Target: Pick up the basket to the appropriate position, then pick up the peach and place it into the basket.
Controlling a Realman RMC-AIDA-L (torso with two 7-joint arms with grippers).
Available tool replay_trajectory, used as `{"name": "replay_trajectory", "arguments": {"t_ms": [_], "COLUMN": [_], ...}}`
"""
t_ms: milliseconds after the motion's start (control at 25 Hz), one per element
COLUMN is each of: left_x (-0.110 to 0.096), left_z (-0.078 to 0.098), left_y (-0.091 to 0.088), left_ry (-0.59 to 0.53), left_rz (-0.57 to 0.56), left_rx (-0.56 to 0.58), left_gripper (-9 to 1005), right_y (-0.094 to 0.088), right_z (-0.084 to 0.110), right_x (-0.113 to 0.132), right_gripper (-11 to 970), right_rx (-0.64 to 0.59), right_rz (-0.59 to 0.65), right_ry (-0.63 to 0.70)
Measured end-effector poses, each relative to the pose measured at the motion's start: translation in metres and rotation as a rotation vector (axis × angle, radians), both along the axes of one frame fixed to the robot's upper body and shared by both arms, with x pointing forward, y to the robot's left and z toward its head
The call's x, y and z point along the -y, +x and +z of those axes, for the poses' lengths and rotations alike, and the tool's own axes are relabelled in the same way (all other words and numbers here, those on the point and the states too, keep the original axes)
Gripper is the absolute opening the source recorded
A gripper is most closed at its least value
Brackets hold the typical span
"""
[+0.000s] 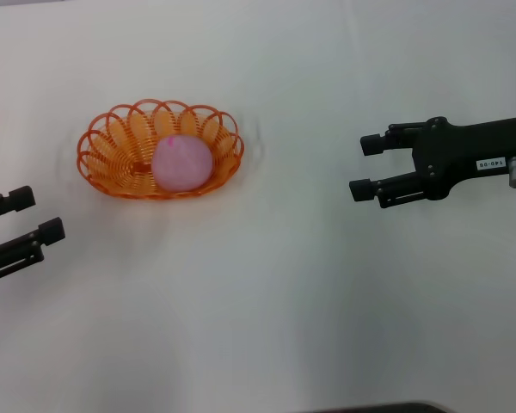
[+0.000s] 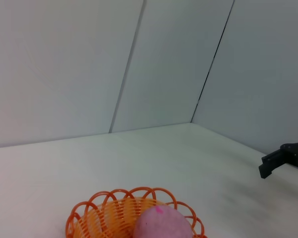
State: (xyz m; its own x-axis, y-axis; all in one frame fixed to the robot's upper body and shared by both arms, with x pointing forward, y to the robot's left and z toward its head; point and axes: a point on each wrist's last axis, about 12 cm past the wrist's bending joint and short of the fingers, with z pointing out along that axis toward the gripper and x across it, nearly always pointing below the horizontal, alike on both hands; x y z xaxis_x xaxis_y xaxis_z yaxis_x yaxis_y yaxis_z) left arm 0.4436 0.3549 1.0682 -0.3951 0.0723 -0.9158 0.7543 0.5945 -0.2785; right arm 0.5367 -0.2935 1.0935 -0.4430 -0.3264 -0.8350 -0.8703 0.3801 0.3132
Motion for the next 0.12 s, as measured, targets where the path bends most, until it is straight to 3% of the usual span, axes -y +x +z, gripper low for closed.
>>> {"name": "replay_trajectory", "arguments": {"t_ms": [120], "left_x": [0.0], "left_z": [-0.0001], "left_y": [0.0], "left_ry": [0.001], "left_rz": [-0.001], "left_rx": [-0.001], "left_gripper": [704], "right_y": [0.0002], "right_z": [0.0], "right_x": [-0.0006], "right_gripper": [899], "right_rx": [0.001], "right_rz": [0.0], "right_ry": [0.001]}}
